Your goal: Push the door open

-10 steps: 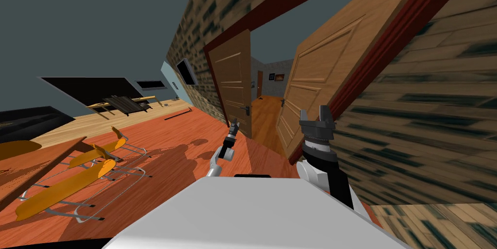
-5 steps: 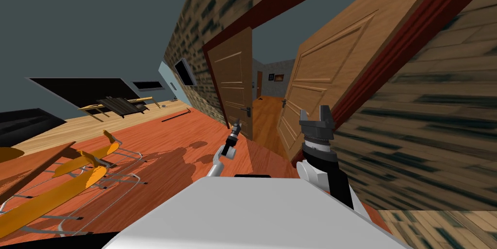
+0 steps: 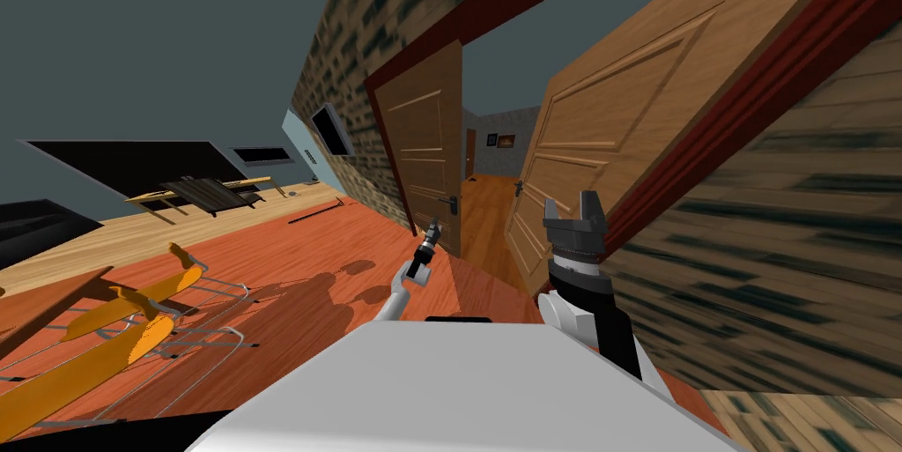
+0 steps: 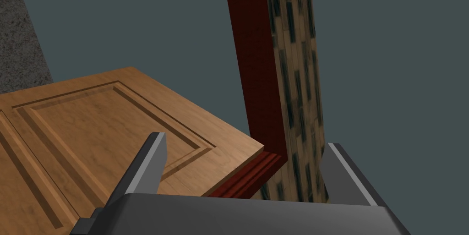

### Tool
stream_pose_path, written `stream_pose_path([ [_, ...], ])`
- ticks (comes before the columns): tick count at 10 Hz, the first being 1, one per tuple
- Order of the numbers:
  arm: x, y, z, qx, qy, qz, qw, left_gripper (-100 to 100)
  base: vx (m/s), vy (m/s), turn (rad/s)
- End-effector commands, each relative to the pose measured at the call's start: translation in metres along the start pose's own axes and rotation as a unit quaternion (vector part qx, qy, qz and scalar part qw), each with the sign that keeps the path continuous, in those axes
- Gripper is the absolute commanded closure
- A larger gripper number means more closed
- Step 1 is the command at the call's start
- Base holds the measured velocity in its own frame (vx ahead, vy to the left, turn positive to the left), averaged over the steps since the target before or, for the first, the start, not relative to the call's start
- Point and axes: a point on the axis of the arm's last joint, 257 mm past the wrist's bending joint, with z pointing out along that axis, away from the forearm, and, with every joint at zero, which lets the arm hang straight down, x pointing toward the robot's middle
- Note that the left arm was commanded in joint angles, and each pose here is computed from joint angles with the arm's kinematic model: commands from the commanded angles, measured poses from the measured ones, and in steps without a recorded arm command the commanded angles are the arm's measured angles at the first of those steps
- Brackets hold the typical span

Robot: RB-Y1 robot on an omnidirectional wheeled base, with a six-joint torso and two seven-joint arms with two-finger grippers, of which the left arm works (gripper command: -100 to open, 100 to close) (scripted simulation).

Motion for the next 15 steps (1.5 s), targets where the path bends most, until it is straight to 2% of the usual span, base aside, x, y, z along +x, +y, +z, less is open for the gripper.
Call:
stream_pose_path([
  [1, 0.005, 0.010, 0.0035, -0.010, 0.006, -0.003, 0.9999, -100, 0.102, 0.075, -0.026],
  [7, 0.020, 0.039, 0.0154, -0.046, 0.024, -0.012, 0.9986, -100, 0.092, 0.071, -0.023],
  [15, 0.039, 0.070, 0.0264, -0.087, 0.044, -0.020, 0.9950, -100, 0.085, 0.065, -0.020],
])
